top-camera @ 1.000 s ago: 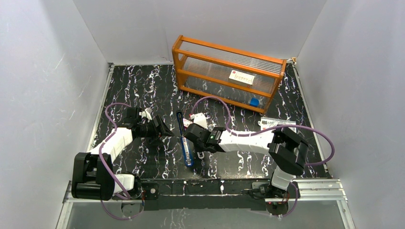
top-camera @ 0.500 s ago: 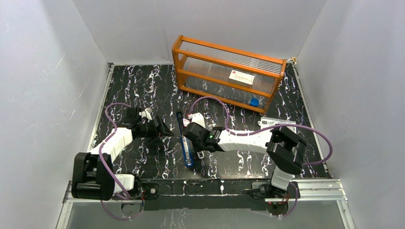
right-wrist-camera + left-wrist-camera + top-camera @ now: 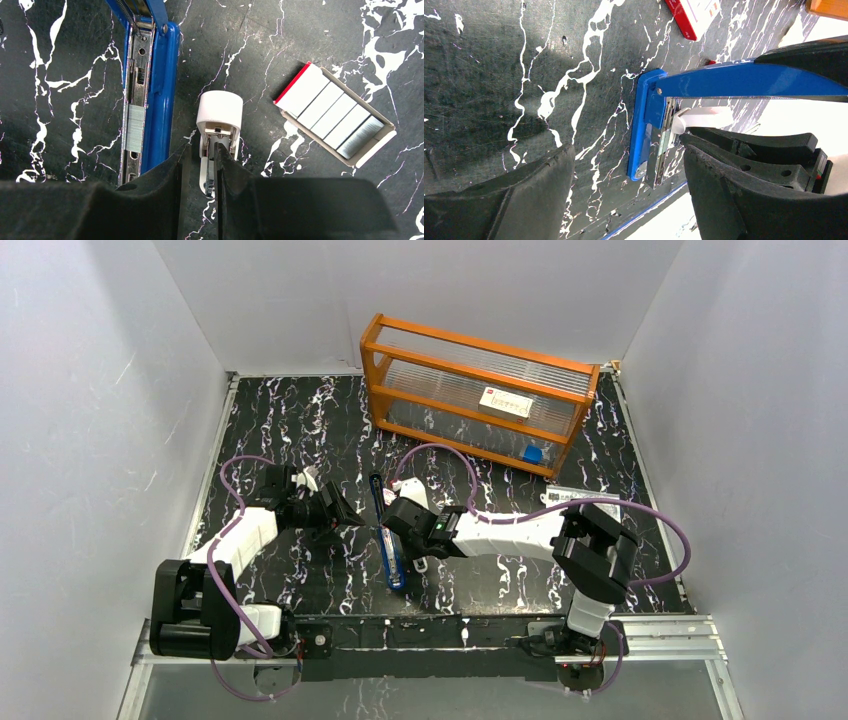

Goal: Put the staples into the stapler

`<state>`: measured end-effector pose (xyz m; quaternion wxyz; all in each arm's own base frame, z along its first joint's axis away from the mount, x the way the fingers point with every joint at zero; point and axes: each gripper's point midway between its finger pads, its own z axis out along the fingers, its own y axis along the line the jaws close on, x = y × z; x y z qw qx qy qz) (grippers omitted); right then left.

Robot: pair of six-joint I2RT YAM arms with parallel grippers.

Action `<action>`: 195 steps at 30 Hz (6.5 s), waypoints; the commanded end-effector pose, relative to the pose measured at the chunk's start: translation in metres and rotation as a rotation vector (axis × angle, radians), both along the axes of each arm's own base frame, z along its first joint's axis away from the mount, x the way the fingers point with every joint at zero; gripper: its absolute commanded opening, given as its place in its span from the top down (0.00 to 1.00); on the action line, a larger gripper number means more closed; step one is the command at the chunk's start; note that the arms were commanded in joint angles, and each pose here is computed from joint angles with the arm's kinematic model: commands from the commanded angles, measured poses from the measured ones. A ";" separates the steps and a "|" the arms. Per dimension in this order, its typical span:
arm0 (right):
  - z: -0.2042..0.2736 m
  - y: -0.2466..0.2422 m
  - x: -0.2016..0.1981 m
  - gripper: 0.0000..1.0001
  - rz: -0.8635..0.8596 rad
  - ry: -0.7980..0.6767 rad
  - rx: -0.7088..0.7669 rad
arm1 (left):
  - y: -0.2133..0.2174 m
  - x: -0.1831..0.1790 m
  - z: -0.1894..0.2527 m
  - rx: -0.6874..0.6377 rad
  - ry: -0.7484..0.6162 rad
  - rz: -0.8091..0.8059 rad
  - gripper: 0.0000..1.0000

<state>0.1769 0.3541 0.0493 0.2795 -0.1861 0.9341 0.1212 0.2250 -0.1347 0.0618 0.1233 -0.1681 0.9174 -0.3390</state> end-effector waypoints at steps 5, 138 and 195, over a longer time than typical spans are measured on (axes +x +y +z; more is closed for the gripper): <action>0.006 0.003 0.000 0.69 -0.014 0.012 0.026 | -0.001 0.002 0.006 -0.001 -0.021 -0.012 0.24; 0.006 -0.070 -0.021 0.57 -0.131 0.367 0.460 | -0.105 -0.012 0.036 0.100 -0.231 -0.283 0.39; -0.039 -0.069 0.001 0.75 -0.364 0.455 0.317 | -0.118 -0.023 0.023 0.291 -0.196 -0.379 0.89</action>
